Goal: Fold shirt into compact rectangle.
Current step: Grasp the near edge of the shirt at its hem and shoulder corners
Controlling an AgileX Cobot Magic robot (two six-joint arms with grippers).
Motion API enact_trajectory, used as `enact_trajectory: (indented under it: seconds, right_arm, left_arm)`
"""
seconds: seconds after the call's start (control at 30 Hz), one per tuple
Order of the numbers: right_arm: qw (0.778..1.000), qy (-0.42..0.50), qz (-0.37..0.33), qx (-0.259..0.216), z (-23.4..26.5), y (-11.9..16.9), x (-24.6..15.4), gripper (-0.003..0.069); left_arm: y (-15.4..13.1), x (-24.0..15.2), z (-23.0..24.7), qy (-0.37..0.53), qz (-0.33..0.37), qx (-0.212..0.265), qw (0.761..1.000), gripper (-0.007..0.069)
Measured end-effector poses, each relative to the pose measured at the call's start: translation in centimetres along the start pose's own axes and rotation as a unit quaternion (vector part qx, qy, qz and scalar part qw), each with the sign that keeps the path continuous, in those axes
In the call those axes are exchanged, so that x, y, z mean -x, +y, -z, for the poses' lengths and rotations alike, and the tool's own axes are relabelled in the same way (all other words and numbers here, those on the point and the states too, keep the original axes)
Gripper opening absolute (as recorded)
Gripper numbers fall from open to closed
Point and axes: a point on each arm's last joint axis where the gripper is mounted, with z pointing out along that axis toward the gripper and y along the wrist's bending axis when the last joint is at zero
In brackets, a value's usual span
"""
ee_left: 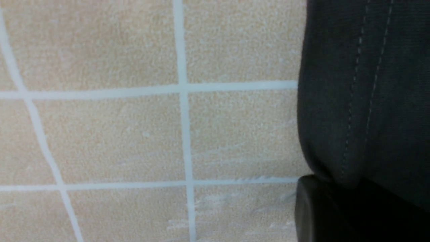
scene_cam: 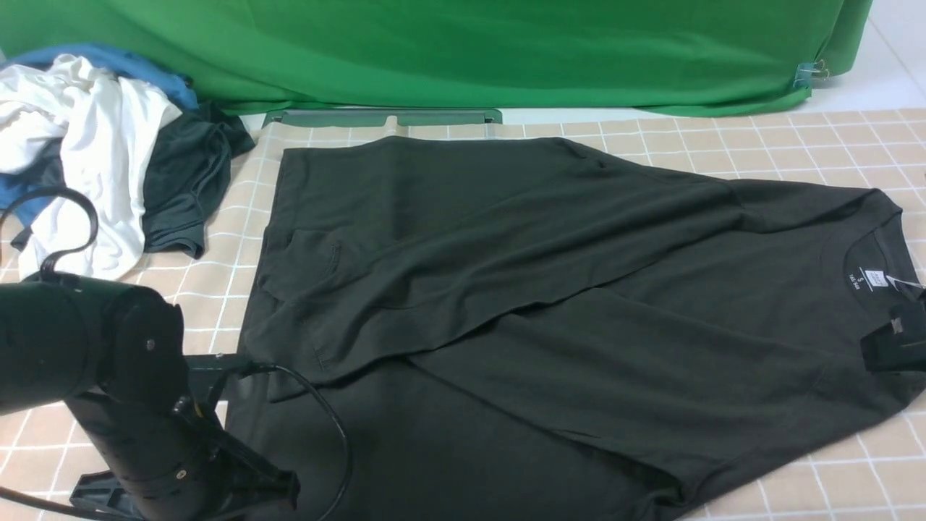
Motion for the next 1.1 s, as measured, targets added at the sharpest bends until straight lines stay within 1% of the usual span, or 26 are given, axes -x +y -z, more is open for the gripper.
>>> enact_trajectory:
  seconds: [0.07, 0.17, 0.23, 0.27, 0.33, 0.37, 0.4, 0.43, 0.47, 0.53, 0.57, 0.63, 0.7, 0.77, 0.9, 1.0, 1.03, 1.1]
  right_arm:
    - [1.0, 0.018, 0.017, 0.006, 0.2, 0.1, 0.4, 0.0144]
    - [0.997, 0.05, 0.051, 0.016, -0.3, 0.6, 0.8, 0.0144]
    - [0.993, 0.08, 0.083, 0.016, -1.3, 1.2, 0.6, 0.0146]
    - [0.991, 0.092, 0.098, 0.014, -1.7, 1.5, 0.4, 0.015]
    - [0.983, 0.122, 0.139, 0.006, -3.2, 2.3, -0.2, 0.0182]
    - [0.979, 0.13, 0.155, 0.002, -3.8, 2.6, -0.4, 0.0211]
    - [0.974, 0.143, 0.177, -0.004, -5.0, 3.2, -0.8, 0.0259]
    - [0.974, 0.143, 0.175, -0.005, -5.1, 3.2, -0.8, 0.0268]
    - [0.968, 0.152, 0.199, -0.01, -6.4, 3.8, -1.3, 0.0338]
    - [0.961, 0.158, 0.226, -0.018, -8.0, 4.3, -1.8, 0.0432]
    - [0.958, 0.156, 0.242, -0.023, -9.0, 4.6, -1.9, 0.0495]
    - [0.95, 0.161, 0.265, -0.027, -10.7, 5.0, -2.1, 0.0554]
    - [0.945, 0.165, 0.279, -0.03, -12.0, 5.3, -2.3, 0.058]
    - [0.939, 0.176, 0.292, -0.032, -13.5, 5.5, -2.5, 0.0593]
    - [0.927, 0.192, 0.318, -0.04, -15.9, 5.6, -3.0, 0.0592]
    - [0.925, 0.19, 0.327, -0.043, -16.9, 5.6, -3.0, 0.059]
    - [0.924, 0.183, 0.332, -0.045, -17.1, 5.6, -2.9, 0.0582]
    - [0.923, 0.174, 0.341, -0.046, -17.4, 5.5, -2.7, 0.054]
  left_arm:
    - [-0.1, 0.1, 0.2, -0.003, -0.006, -0.002, 1.0, 0.0039]
    - [-0.2, 0.0, 1.0, -0.012, -0.018, -0.008, 1.0, 0.0034]
    - [-0.2, -0.4, 2.3, -0.033, -0.024, -0.013, 0.999, 0.0034]
    - [-0.2, -0.7, 2.8, -0.042, -0.027, -0.013, 0.999, 0.0034]
    - [-0.1, -1.3, 3.8, -0.057, -0.026, -0.012, 0.998, 0.0034]
    - [0.0, -1.6, 4.3, -0.063, -0.024, -0.01, 0.998, 0.0034]
    - [0.2, -2.0, 4.9, -0.074, -0.021, -0.006, 0.997, 0.0034]
    - [0.2, -2.1, 5.0, -0.075, -0.018, -0.006, 0.997, 0.0034]
    - [0.3, -2.5, 5.5, -0.084, -0.013, -0.004, 0.996, 0.0034]
    - [0.4, -2.9, 6.1, -0.095, -0.01, -0.004, 0.995, 0.0035]
    - [0.5, -3.1, 6.3, -0.099, -0.009, -0.005, 0.995, 0.0035]
    - [0.5, -3.3, 6.5, -0.103, -0.008, -0.005, 0.995, 0.0035]
    - [0.5, -3.3, 6.6, -0.106, -0.009, -0.004, 0.994, 0.0035]
    - [0.6, -3.3, 6.6, -0.109, -0.01, -0.003, 0.994, 0.0035]
    - [0.5, -3.2, 6.7, -0.116, -0.01, -0.005, 0.993, 0.0035]
    - [0.5, -3.2, 6.7, -0.117, -0.01, -0.005, 0.993, 0.0035]
    - [0.5, -3.1, 6.7, -0.118, -0.01, -0.005, 0.993, 0.0035]
    - [0.5, -3.1, 6.7, -0.122, -0.01, -0.006, 0.993, 0.0035]
